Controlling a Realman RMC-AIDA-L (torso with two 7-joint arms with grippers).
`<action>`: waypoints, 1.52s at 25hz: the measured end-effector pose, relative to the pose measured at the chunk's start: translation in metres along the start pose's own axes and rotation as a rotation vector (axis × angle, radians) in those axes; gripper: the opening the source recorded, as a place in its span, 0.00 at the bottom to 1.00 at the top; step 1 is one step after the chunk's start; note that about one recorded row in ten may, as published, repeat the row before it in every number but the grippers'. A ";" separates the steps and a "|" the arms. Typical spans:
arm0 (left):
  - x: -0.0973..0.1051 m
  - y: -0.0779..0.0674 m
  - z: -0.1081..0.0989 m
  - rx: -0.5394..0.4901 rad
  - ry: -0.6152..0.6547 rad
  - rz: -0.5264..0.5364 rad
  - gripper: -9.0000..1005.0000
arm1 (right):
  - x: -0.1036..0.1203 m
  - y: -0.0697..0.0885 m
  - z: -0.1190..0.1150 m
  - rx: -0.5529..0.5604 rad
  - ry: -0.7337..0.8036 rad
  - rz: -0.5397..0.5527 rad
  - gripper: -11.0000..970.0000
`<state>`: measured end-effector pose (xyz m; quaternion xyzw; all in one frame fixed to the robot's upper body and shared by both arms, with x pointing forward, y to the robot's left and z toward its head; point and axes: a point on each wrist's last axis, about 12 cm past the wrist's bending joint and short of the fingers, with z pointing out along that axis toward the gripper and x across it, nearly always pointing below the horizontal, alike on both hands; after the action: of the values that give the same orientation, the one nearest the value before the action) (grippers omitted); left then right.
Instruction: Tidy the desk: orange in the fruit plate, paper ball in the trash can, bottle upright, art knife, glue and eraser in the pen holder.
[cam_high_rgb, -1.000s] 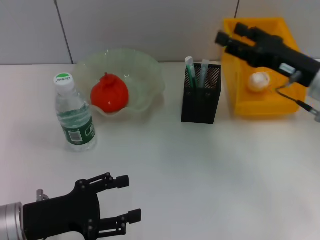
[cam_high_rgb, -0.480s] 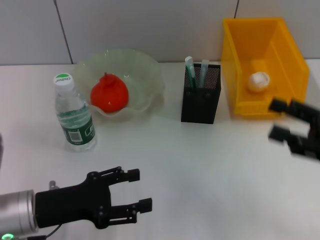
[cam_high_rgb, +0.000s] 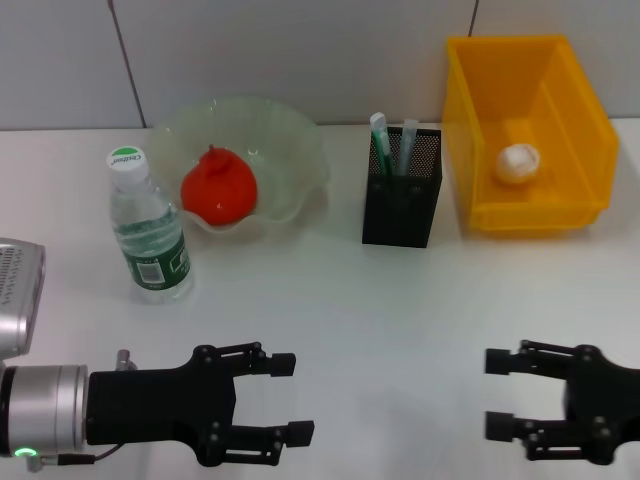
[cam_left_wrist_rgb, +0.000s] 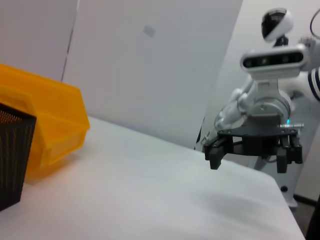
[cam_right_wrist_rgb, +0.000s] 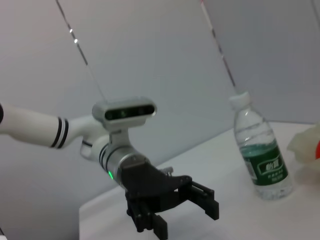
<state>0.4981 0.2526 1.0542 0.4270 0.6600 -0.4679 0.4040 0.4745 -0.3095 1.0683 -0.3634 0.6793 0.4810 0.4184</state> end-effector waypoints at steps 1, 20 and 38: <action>0.001 0.001 -0.002 0.002 0.025 0.006 0.82 | 0.001 0.000 0.004 0.000 0.004 -0.008 0.83; -0.009 0.011 -0.015 0.012 0.083 0.030 0.82 | 0.004 -0.008 0.035 0.034 0.025 -0.102 0.83; -0.007 0.007 -0.022 0.026 0.090 0.009 0.82 | 0.000 -0.013 0.046 0.018 0.042 -0.106 0.83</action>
<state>0.5036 0.2736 1.0637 0.4559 0.6693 -0.4550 0.3703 0.4959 -0.2691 1.0551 -0.4051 0.6721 0.4443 0.4321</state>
